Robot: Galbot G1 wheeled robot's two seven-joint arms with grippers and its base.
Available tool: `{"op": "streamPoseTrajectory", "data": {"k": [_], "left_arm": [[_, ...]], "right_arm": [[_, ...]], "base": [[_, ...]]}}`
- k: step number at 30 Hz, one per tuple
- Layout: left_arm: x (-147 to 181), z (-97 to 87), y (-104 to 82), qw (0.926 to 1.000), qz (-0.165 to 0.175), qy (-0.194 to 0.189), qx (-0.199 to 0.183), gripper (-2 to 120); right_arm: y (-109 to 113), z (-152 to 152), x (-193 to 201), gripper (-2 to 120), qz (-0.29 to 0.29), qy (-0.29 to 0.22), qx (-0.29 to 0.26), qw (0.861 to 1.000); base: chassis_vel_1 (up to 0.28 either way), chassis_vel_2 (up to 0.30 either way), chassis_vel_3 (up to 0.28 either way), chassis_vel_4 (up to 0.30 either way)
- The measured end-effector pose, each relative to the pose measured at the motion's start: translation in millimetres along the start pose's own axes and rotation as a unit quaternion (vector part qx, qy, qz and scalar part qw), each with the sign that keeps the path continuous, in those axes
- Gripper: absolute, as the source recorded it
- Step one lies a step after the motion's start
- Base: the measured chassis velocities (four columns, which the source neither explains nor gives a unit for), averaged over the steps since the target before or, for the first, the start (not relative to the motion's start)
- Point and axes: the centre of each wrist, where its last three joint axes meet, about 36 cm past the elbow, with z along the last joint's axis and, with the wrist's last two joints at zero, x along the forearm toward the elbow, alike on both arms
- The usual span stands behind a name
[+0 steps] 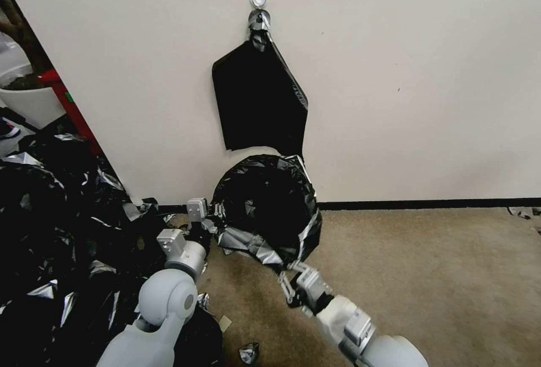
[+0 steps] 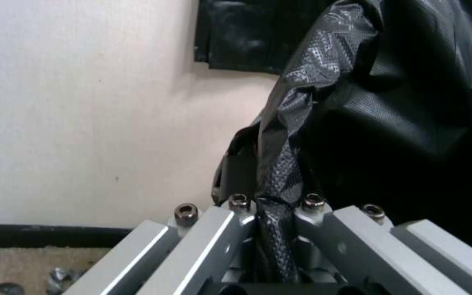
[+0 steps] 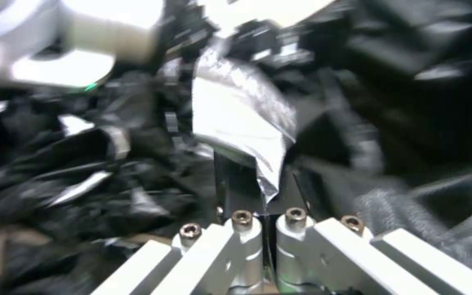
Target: Place a trash bag onto the trash bin.
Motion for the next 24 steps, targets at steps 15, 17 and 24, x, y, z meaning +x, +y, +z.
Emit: {"op": "streamPoseTrajectory", "data": {"k": [15,17,24], "left_arm": [[23,-14.6,-15.3,0.9987,0.028,0.029,0.033,2],[25,-14.6,-17.8,0.9983,0.031,0.034,0.036,2],[28,-12.9,-19.0,0.998,0.032,0.039,0.038,2]], "right_arm": [[-66,57,-12,0,-0.055,0.031,0.194,0.979],[-82,58,-15,0,-0.041,0.044,0.238,0.969],[-117,65,-10,0,-0.014,0.078,0.289,0.954]], "base": [[0.0,0.0,0.0,0.0],[0.0,0.0,0.0,0.0],[0.0,0.0,0.0,0.0]]}}
